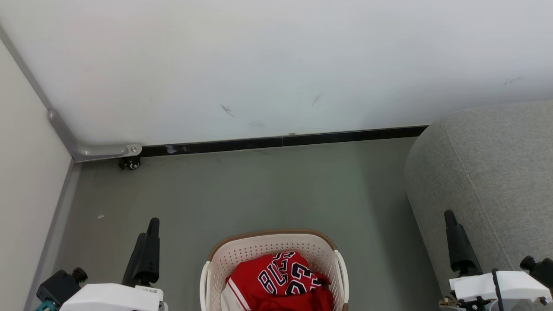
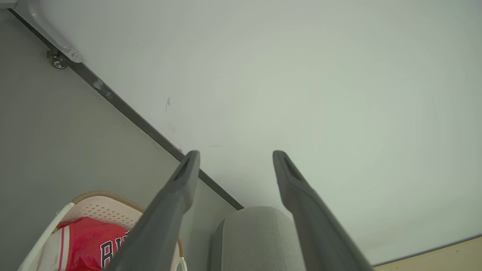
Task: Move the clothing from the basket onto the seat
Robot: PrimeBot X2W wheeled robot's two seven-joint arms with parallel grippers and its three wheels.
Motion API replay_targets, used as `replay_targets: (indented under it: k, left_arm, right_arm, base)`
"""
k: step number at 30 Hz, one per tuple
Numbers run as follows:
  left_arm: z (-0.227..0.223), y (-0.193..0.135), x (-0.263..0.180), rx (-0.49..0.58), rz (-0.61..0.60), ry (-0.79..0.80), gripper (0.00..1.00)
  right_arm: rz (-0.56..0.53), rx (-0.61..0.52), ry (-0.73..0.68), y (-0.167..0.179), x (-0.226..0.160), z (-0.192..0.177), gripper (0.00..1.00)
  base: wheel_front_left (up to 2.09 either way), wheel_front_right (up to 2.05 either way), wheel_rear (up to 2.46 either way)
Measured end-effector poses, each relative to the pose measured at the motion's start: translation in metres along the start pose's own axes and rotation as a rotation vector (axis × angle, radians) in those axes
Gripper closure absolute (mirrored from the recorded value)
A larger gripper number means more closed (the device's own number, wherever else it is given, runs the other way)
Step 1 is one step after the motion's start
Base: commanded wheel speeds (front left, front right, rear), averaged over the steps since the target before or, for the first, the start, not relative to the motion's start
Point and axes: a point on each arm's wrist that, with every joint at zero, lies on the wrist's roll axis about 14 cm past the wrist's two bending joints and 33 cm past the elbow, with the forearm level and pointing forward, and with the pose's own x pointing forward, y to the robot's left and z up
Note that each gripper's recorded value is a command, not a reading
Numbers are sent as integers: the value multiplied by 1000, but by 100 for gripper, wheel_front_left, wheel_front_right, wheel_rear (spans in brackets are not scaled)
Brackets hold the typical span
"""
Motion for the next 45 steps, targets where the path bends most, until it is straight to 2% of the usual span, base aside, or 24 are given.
replay_targets:
  k: [1, 7, 32, 45]
  left_arm:
    - [0, 0, 0, 0, 0, 0, 0]
    - [2, -8, -1, 171, -26, -2, 0]
    - [-5, -39, -6, 755, -127, -58, 0]
    - [-18, -39, -14, 971, -151, -67, 0]
  right_arm:
    - [0, 0, 0, 0, 0, 0, 0]
    - [16, -101, -6, 4, -1, 0, 0]
    - [84, -601, 20, 15, -4, -12, 0]
    - [116, -816, 25, 17, -5, -16, 0]
  base:
    - [0, 0, 0]
    - [0, 0, 0]
    - [0, 0, 0]
    - [0, 0, 0]
